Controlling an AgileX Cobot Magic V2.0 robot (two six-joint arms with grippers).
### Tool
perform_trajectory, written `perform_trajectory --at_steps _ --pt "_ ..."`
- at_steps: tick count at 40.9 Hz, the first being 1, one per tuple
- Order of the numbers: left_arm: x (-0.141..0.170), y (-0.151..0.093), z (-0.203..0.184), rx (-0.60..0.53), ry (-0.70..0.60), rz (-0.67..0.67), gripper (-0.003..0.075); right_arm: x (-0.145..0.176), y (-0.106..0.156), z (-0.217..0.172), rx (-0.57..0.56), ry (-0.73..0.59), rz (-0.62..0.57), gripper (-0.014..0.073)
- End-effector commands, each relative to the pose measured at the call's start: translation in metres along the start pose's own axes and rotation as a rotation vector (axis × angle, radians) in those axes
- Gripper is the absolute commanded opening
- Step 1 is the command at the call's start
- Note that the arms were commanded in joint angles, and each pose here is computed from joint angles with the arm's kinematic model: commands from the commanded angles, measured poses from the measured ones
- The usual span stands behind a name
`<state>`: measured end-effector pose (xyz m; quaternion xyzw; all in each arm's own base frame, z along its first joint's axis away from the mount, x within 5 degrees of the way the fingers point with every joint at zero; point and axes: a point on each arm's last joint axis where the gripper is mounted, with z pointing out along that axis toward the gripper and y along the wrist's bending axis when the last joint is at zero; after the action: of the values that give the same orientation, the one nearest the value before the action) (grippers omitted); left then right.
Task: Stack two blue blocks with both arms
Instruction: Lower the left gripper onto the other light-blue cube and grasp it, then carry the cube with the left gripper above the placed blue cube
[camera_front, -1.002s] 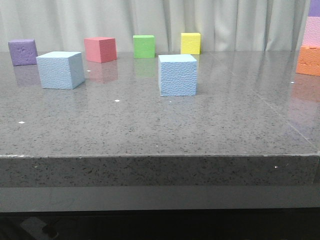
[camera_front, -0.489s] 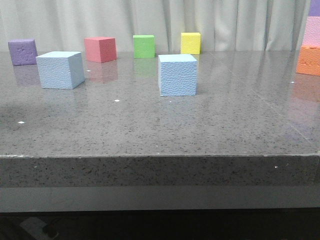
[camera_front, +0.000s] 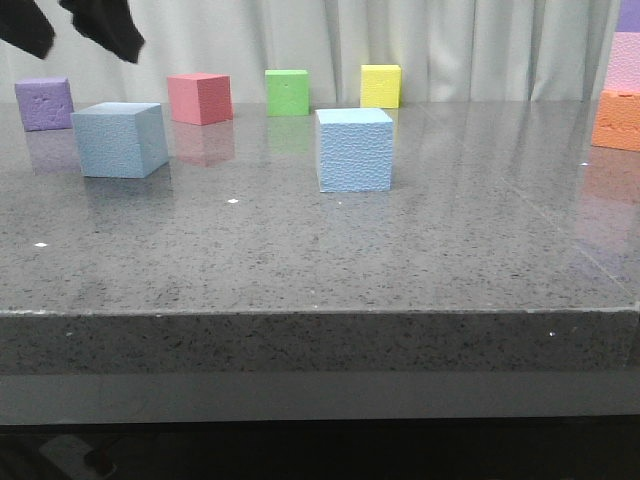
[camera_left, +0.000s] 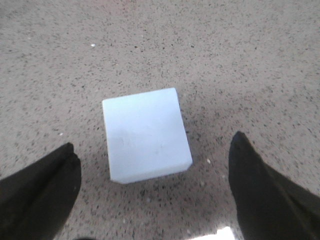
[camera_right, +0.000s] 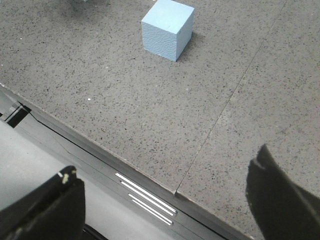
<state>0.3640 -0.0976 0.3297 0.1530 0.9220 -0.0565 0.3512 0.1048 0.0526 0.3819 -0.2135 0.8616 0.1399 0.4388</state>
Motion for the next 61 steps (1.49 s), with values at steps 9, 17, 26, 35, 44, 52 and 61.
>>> perform_trajectory --at_steps 9,17,26,35,44,52,61 --pt "-0.031 0.002 0.016 -0.014 -0.021 -0.114 0.0589 -0.011 -0.001 -0.006 0.019 -0.094 0.004 0.0655" --pt "-0.028 0.007 0.042 -0.058 0.036 -0.149 0.0589 -0.011 -0.001 -0.006 0.019 -0.094 0.004 0.0655" --pt "-0.024 0.006 0.056 -0.043 0.054 -0.167 0.0583 -0.011 -0.001 -0.006 0.019 -0.094 0.004 0.0655" --pt "-0.024 0.005 0.055 -0.035 0.061 -0.176 0.0445 -0.011 -0.001 -0.006 0.019 -0.094 0.004 0.0655" --pt "-0.043 -0.003 0.026 -0.006 0.017 -0.098 0.0404 -0.011 -0.001 -0.006 0.019 -0.094 0.004 0.0655" --pt "-0.07 -0.042 -0.011 0.085 -0.081 0.141 0.0404 -0.011 -0.001 -0.006 0.019 -0.094 0.004 0.0655" --pt "-0.074 -0.115 -0.041 0.372 -0.188 0.668 0.0404 -0.011 -0.001 -0.006 0.019 -0.094 0.004 0.0655"
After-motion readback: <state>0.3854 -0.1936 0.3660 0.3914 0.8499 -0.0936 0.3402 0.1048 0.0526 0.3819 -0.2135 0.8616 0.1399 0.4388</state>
